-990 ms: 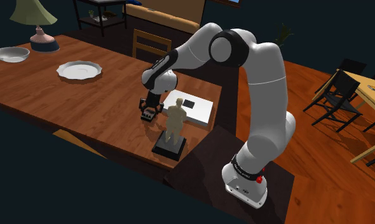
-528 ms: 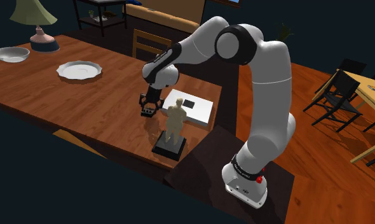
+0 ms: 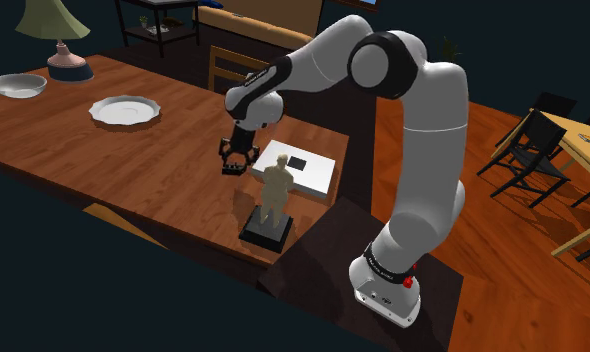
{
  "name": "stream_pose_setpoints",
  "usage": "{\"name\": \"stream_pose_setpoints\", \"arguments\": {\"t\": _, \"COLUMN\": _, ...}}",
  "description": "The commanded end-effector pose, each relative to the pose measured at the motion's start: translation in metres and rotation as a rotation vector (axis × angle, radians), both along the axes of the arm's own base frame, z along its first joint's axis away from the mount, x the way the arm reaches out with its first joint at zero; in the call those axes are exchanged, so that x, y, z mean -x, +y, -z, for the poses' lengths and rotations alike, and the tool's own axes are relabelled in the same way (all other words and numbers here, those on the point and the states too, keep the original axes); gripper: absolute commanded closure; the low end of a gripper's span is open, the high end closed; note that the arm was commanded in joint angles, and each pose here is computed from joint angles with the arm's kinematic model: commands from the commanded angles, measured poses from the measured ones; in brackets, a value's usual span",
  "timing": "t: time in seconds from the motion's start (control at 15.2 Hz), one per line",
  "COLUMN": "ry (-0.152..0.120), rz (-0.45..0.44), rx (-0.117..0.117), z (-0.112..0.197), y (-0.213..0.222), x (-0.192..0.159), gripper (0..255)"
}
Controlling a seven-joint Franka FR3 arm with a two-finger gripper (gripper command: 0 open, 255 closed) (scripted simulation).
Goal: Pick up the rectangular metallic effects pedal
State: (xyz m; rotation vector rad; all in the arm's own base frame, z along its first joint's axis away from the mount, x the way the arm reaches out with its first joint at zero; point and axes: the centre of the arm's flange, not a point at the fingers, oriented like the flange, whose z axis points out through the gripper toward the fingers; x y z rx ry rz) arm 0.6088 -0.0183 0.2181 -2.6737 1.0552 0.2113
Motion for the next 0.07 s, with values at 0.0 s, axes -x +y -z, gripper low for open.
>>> {"name": "stream_pose_setpoints", "arguments": {"t": 0.0, "ry": 0.0, "rz": 0.0, "rx": 0.0, "z": -0.0039, "y": 0.0003, "x": 0.0008, "gripper": 255}}
